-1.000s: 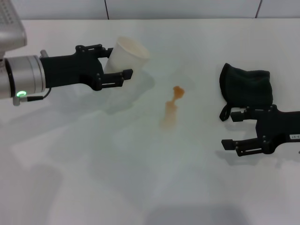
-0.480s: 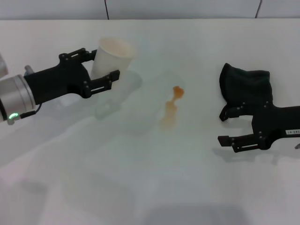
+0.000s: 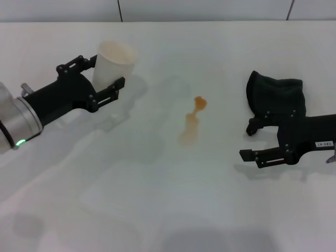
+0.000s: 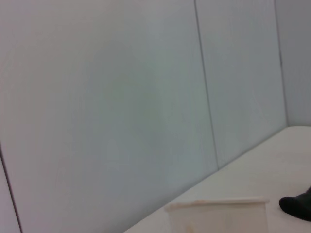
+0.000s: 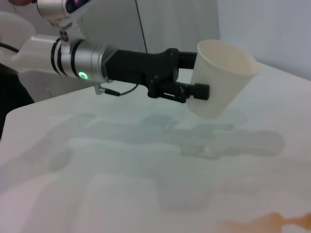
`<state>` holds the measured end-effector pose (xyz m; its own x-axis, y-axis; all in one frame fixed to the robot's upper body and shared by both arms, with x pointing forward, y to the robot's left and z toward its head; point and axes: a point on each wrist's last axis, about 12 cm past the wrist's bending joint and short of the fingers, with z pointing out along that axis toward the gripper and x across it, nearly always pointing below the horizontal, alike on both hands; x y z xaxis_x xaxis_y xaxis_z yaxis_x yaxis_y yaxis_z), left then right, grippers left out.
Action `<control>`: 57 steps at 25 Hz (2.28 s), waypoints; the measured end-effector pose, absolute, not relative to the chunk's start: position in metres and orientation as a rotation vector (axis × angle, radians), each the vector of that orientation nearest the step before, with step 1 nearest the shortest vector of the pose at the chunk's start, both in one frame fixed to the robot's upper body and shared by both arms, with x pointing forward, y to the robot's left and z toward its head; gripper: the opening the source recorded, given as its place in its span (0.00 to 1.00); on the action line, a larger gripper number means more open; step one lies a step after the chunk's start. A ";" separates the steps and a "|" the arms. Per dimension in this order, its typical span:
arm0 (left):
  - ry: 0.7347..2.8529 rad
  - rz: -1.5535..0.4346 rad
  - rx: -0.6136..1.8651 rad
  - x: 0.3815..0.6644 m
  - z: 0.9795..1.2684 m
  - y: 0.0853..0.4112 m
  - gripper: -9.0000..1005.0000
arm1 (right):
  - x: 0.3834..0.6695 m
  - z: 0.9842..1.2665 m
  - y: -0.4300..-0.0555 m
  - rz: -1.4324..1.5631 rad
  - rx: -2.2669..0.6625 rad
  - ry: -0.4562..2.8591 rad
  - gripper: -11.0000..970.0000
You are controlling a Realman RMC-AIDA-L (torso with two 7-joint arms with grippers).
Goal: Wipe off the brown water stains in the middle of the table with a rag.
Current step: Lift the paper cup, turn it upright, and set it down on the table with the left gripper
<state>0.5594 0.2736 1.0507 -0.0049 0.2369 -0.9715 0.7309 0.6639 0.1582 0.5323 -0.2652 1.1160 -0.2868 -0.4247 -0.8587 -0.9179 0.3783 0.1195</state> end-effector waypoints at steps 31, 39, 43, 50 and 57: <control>1.578 -0.402 0.840 0.534 1.012 0.234 0.74 | 0.535 1.119 -0.252 0.829 -1.232 1.848 0.88; 1.587 -0.396 0.836 0.530 1.010 0.236 0.74 | 0.534 1.119 -0.250 0.834 -1.241 1.848 0.88; 1.597 -0.387 0.837 0.526 1.006 0.237 0.74 | 0.534 1.119 -0.250 0.836 -1.242 1.848 0.88; 1.605 -0.389 0.834 0.522 1.003 0.236 0.74 | 0.535 1.119 -0.249 0.836 -1.245 1.845 0.88; 1.608 -0.373 0.841 0.518 1.000 0.238 0.74 | 0.535 1.119 -0.248 0.839 -1.251 1.844 0.88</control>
